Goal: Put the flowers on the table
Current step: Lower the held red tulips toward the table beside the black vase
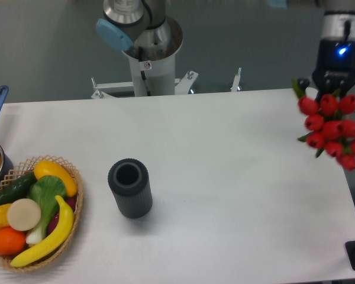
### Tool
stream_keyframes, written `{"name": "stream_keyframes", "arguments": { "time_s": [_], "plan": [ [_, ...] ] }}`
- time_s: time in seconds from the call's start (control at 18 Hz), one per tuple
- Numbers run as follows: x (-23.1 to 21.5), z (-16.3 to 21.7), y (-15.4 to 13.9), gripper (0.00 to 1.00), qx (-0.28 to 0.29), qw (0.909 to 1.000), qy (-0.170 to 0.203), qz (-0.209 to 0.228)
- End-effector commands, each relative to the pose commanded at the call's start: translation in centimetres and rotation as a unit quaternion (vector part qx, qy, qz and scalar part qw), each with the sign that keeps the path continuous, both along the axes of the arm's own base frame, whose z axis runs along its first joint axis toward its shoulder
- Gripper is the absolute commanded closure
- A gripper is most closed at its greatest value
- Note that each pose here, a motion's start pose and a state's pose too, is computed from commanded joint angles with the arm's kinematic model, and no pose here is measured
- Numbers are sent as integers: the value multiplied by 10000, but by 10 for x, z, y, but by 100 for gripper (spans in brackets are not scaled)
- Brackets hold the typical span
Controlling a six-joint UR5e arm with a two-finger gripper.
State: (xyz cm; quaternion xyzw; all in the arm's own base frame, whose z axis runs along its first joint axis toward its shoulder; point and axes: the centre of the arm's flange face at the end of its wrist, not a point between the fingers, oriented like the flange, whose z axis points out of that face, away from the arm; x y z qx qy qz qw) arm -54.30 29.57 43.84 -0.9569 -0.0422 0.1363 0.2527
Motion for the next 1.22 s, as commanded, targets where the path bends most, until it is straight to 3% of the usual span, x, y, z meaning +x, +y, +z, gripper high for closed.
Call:
{"name": "stream_keyframes", "arguments": {
  "time_s": [0.22,0.56,1.22],
  "plan": [
    [8,-26,20,54,-629,9980,-38,-34],
    [21,-72,63,53,-1581,9871,-109,-235],
    [35,-167,117,53,-2245,9702,-598,-685]
  ]
}}
